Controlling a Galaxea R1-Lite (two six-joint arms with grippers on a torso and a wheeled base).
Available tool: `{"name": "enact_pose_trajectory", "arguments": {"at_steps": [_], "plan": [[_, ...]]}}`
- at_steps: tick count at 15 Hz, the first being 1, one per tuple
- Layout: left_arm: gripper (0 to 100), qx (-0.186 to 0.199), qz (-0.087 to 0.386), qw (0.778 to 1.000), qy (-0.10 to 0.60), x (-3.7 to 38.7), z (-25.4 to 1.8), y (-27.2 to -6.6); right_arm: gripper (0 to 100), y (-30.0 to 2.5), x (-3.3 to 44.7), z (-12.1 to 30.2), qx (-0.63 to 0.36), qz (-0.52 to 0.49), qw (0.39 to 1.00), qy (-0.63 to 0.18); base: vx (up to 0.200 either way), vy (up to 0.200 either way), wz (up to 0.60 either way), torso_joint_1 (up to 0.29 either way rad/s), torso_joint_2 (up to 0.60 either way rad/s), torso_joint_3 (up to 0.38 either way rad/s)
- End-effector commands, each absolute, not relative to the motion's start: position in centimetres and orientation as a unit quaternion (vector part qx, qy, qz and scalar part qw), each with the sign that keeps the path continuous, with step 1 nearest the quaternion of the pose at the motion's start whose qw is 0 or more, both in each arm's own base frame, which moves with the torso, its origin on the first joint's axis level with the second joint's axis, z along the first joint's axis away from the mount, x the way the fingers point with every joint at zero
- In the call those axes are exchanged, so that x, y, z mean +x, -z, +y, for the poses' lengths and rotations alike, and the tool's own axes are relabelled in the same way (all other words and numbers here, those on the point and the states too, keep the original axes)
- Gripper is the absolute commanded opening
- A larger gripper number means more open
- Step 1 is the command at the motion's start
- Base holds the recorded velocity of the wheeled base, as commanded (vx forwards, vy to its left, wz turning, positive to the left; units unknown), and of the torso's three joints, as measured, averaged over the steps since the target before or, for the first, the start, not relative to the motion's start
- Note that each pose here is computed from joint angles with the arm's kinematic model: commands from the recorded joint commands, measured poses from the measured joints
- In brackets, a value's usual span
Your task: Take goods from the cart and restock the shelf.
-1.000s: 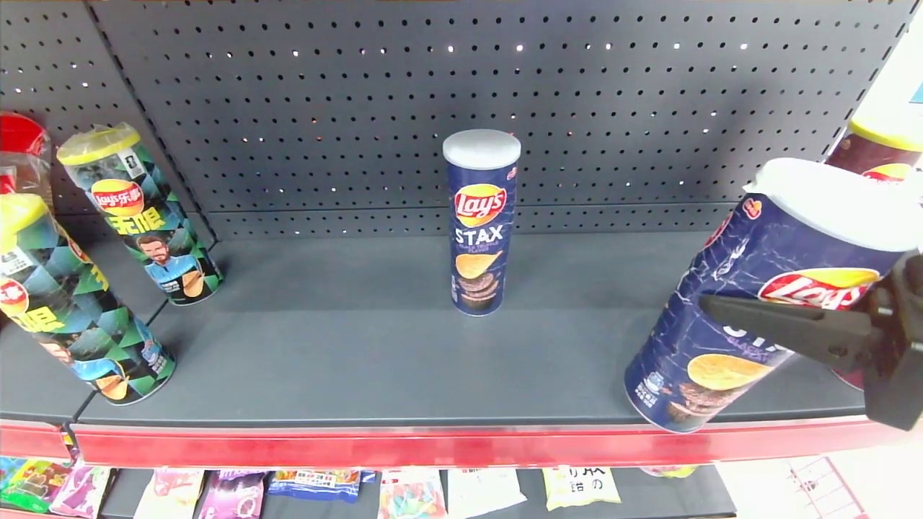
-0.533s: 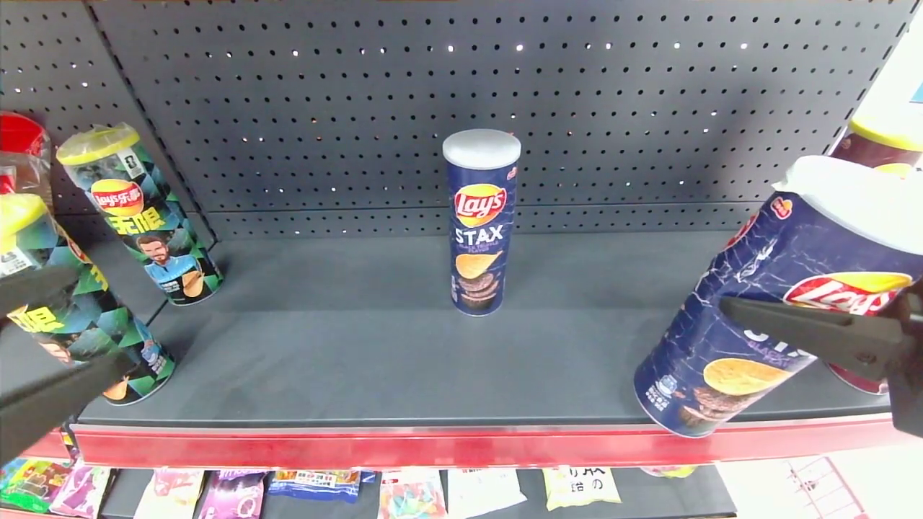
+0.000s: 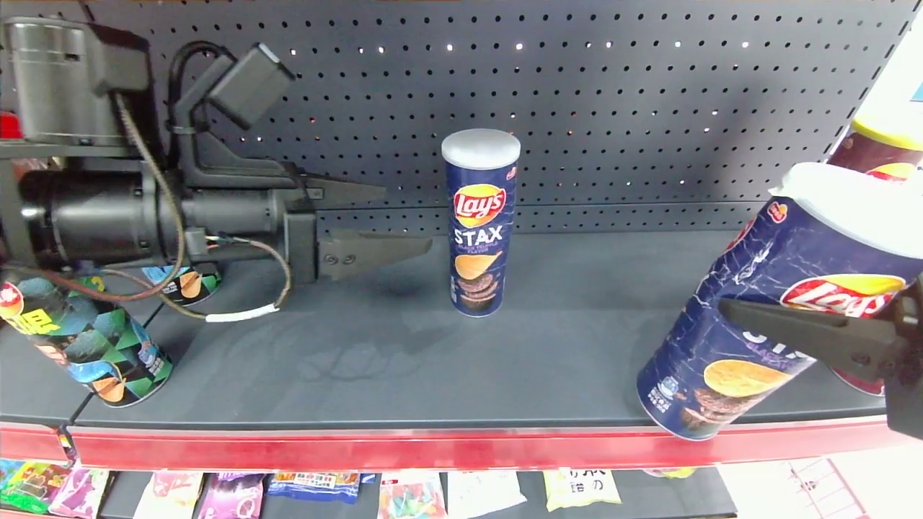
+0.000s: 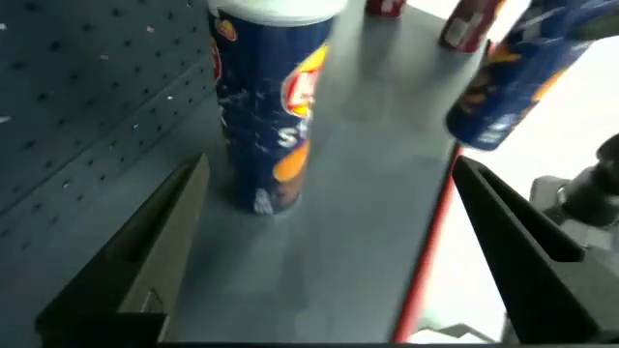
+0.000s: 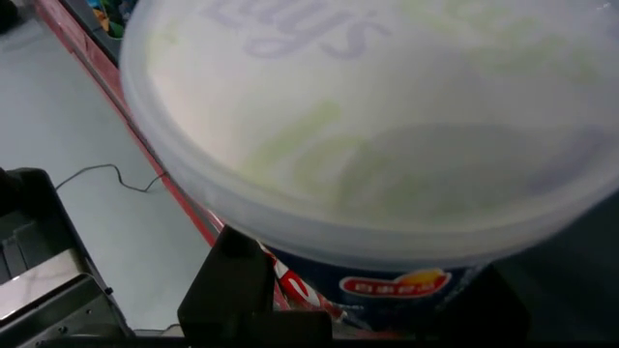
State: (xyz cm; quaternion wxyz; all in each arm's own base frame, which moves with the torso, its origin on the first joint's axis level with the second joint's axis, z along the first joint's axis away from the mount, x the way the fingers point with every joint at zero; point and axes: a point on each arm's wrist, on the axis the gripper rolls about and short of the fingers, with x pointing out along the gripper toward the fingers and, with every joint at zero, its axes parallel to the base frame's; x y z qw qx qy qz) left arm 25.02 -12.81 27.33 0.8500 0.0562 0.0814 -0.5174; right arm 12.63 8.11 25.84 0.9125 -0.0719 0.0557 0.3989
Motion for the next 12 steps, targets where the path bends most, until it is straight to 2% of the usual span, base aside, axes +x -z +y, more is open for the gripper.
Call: {"name": "enact_pose_trajectory", "arguments": {"at_steps": [1,3,8,12], "plan": [[100,0.056,0.109,0.846,0.519,28.9,-15.0,-25.3,0,-26.0,12.6,8.1,-0.071,0.053,0.913,-0.397,0.0,0.0,0.0,0.0,0.0,0.0],[100,0.056,0.094,0.847,0.52,29.6,-16.5,-26.3,0,-25.9,12.7,7.8,-0.07,0.055,0.916,-0.391,0.0,0.0,0.0,0.0,0.0,0.0],[100,0.057,0.102,0.844,0.523,30.7,-17.7,-25.5,0,-26.0,12.7,7.8,-0.068,0.054,0.917,-0.39,0.0,0.0,0.0,0.0,0.0,0.0],[100,0.058,0.087,0.846,0.523,32.2,-18.5,-25.9,0,-26.0,12.7,7.8,-0.067,0.054,0.917,-0.39,0.0,0.0,0.0,0.0,0.0,0.0]]}}
